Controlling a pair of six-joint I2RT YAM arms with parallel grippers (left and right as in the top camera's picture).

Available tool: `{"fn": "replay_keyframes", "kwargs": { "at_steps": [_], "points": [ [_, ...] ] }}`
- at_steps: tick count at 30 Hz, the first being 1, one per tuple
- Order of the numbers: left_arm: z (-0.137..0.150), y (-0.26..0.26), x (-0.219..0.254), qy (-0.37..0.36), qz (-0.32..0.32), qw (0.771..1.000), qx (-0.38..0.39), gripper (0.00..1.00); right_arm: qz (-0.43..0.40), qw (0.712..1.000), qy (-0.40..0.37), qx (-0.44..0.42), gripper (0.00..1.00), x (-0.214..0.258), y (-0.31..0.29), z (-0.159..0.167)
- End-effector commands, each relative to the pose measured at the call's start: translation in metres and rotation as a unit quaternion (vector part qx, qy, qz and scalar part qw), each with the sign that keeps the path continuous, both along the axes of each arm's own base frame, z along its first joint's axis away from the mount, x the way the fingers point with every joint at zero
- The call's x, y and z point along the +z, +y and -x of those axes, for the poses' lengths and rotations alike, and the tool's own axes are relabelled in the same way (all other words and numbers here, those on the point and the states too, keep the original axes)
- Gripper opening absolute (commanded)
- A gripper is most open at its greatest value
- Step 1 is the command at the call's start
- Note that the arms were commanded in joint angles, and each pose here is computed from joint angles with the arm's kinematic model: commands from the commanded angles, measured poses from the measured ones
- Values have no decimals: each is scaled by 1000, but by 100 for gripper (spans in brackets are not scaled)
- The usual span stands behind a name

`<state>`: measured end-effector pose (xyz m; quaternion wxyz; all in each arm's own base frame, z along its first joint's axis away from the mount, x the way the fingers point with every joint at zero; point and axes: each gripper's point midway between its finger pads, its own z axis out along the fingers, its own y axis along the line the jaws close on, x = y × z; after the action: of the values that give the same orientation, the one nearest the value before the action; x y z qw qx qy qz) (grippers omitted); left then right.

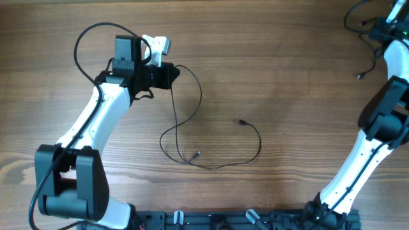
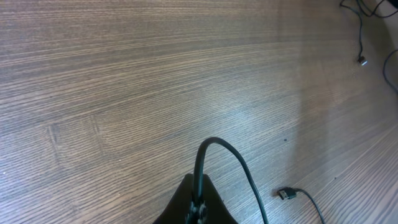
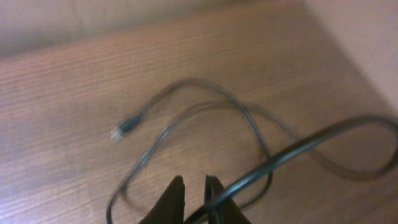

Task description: Untangle cables

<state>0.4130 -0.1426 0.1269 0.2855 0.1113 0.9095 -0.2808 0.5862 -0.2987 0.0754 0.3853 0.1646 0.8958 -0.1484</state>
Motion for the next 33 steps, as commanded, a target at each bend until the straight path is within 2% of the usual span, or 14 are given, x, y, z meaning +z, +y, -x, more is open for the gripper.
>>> {"fn": "replay_keyframes", "kwargs": {
  "at_steps": [1, 2, 3, 9, 11, 12, 15, 17, 18, 20, 24, 26, 30, 33],
  "points": [
    [0, 0, 0, 0, -1, 1000, 3, 4, -22, 999, 47, 9, 17, -15, 19, 9],
    [0, 0, 0, 0, -1, 1000, 3, 4, -31, 997, 68, 15, 39, -23, 29, 14],
    [0, 0, 0, 0, -1, 1000, 3, 4, -38, 996, 84, 19, 100, -27, 37, 18],
    [0, -1, 0, -1, 0, 1000, 2, 5, -40, 996, 66, 54, 100, 68, 104, 24],
    [-4, -1, 4, 4, 16, 1000, 23, 4, -104, 991, 61, 66, 100, 98, 150, 39],
    [-20, -3, 18, 15, 74, 993, 87, 4, -220, 964, 94, 118, 100, 100, 217, 62],
    [-39, -6, 40, 29, 156, 974, 159, 4, -353, 895, 142, 231, 100, 101, 306, 90],
    [-45, -7, 49, 41, 194, 962, 189, 4, -404, 811, 138, 400, 99, 122, 386, 114],
    [-46, -7, 51, 41, 199, 960, 191, 4, -403, 775, 134, 467, 100, 129, 418, 126],
    [-52, -5, 59, 33, 216, 955, 199, 4, -396, 747, 153, 512, 100, 126, 461, 141],
    [-69, 21, 75, 81, 316, 898, 295, 4, -374, 689, 181, 594, 100, 116, 558, 179],
    [-71, 33, 75, 101, 336, 879, 324, 4, -367, 684, 183, 603, 100, 113, 587, 186],
    [-74, 46, 75, 133, 371, 844, 364, 4, -349, 741, 192, 541, 99, 75, 617, 176],
    [-74, 46, 74, 140, 375, 840, 368, 4, -362, 732, 181, 548, 100, 50, 648, 188]
  ]
}}
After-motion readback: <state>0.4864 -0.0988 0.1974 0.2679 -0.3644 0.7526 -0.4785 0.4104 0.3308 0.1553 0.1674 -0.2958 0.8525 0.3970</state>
